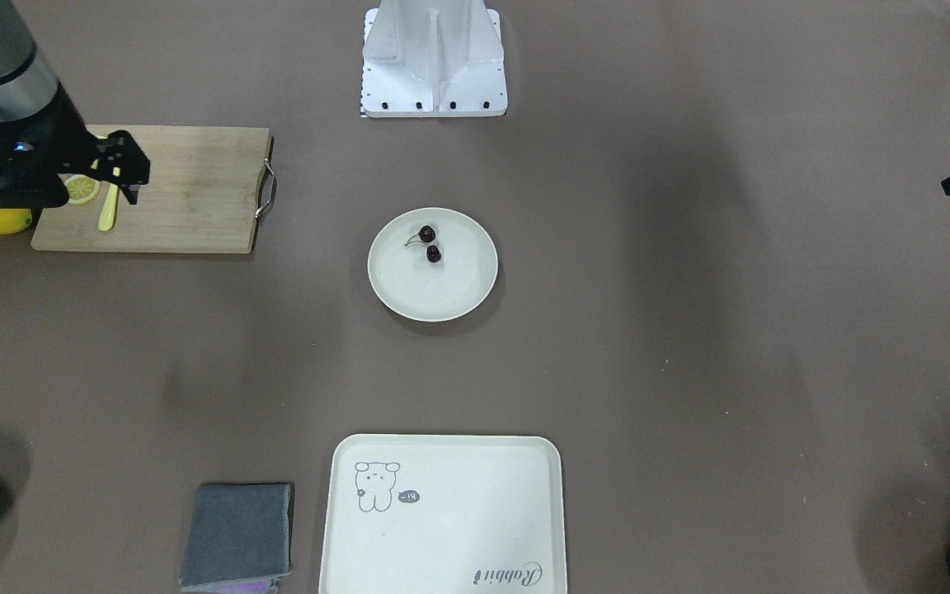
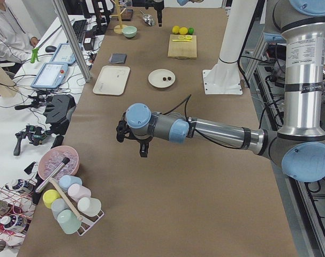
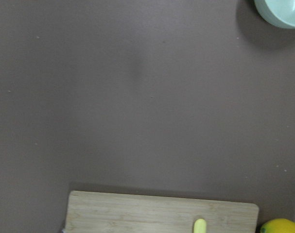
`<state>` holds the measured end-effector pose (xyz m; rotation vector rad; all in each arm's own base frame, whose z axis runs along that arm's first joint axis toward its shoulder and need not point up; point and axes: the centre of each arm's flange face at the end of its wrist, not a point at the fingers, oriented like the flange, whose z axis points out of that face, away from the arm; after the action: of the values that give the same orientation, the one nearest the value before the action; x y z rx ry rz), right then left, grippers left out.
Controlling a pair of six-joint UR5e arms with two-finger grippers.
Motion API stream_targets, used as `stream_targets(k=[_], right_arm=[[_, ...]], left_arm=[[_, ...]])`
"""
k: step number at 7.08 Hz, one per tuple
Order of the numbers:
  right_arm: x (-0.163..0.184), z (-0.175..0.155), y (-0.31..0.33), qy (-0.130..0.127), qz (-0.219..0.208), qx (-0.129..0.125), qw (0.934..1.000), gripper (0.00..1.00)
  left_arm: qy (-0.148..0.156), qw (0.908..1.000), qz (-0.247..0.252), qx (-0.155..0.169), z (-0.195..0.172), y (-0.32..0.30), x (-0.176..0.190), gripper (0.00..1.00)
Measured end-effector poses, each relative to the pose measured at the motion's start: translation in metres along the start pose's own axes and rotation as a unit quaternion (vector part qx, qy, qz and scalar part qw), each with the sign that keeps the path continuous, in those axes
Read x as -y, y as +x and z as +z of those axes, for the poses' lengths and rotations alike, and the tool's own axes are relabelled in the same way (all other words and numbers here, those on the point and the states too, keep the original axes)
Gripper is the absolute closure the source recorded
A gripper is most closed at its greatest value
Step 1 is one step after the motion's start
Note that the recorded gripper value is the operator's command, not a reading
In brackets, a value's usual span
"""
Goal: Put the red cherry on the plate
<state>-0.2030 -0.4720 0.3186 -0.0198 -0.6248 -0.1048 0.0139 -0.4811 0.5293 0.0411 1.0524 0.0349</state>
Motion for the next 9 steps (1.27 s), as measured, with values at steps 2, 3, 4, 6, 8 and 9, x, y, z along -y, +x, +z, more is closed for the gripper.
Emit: stream_targets(k=[2, 3, 4, 6, 8, 9], right_arm=[[-0.008, -0.01, 0.072, -0.008, 0.005, 0.026, 0.9996, 0.0], [-0.018, -0.023, 0.1, 0.001, 0.008, 0.039, 0.9992, 0.0], [-0.041, -0.036, 0.12, 0.013, 0.011, 0.047, 0.9987, 0.0], [-0.07, -0.055, 0.136, 0.027, 0.021, 0.064, 0.9973, 0.0], [-0.072, -0.059, 0.138, 0.028, 0.025, 0.074, 0.9965, 0.0], [-0.068, -0.053, 0.14, 0.021, 0.027, 0.075, 0.9966, 0.0]], left_arm=[[-0.016, 0.9998, 0.014, -0.001, 0.006, 0.033, 0.015, 0.03], [-0.03, 0.9993, 0.022, -0.002, 0.019, 0.044, 0.017, 0.02], [-0.046, 0.9987, 0.025, 0.002, 0.031, 0.059, 0.025, 0.02], [-0.045, 0.9972, 0.024, 0.054, 0.021, 0.092, 0.045, 0.03], [-0.024, 0.9957, 0.0, 0.089, -0.019, 0.098, 0.048, 0.03], [-0.016, 0.9952, -0.014, 0.095, -0.036, 0.092, 0.049, 0.03]])
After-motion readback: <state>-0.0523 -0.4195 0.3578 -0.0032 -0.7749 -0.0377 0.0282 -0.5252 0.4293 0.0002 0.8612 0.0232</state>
